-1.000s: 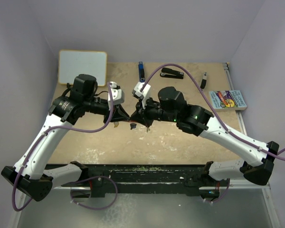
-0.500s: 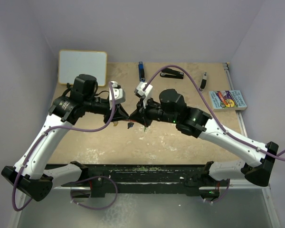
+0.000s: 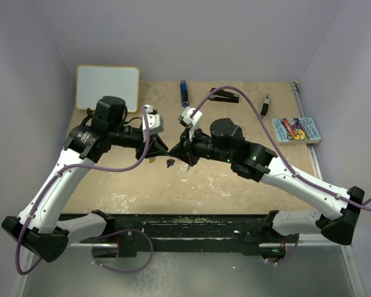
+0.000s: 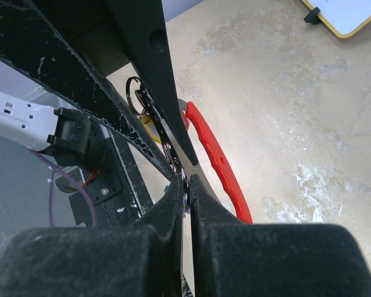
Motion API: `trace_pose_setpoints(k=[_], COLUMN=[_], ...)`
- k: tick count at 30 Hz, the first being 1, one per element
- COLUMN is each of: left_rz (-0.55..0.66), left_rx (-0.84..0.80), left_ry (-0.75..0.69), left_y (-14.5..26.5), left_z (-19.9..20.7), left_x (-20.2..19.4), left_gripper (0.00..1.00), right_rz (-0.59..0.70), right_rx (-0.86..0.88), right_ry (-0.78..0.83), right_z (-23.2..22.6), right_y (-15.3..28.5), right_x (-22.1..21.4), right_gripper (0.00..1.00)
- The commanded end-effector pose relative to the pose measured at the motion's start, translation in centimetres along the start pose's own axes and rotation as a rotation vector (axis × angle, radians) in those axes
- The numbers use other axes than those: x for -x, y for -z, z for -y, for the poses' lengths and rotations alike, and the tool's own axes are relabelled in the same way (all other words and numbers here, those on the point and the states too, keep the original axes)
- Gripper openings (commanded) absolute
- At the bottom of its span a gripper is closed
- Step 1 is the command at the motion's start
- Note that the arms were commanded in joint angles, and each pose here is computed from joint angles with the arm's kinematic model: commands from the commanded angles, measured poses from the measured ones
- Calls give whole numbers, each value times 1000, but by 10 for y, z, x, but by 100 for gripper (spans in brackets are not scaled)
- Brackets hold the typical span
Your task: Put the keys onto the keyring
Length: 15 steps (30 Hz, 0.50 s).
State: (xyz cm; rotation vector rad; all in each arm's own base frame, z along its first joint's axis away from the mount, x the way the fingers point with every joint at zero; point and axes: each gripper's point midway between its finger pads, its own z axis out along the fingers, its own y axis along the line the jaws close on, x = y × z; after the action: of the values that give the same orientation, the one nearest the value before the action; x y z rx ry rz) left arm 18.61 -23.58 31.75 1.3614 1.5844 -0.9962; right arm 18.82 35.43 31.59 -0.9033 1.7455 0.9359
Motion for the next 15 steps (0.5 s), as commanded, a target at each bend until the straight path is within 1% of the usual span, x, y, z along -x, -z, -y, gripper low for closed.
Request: trace_pose_setpoints(k=[1,5,10,15], left_rz=[89,95,102,107], left_rx=[44,52,71,75], left_ry=[-113,-114,-110,-114], left_y=[7,8,9,11], left_z=[-8,-9,-13,-12], left_x=[37,41,46,50], left_gripper=[22,27,39,41], right_rz=[28,32,39,55], right_rx=[-24,-41,-92,-143], right_ry=[-21,-33,-57,-85], right_z=[1,3,12,20], right_y=[6,8,9,12], right_x=[6,6,4,4], right_gripper=[0,0,0,0])
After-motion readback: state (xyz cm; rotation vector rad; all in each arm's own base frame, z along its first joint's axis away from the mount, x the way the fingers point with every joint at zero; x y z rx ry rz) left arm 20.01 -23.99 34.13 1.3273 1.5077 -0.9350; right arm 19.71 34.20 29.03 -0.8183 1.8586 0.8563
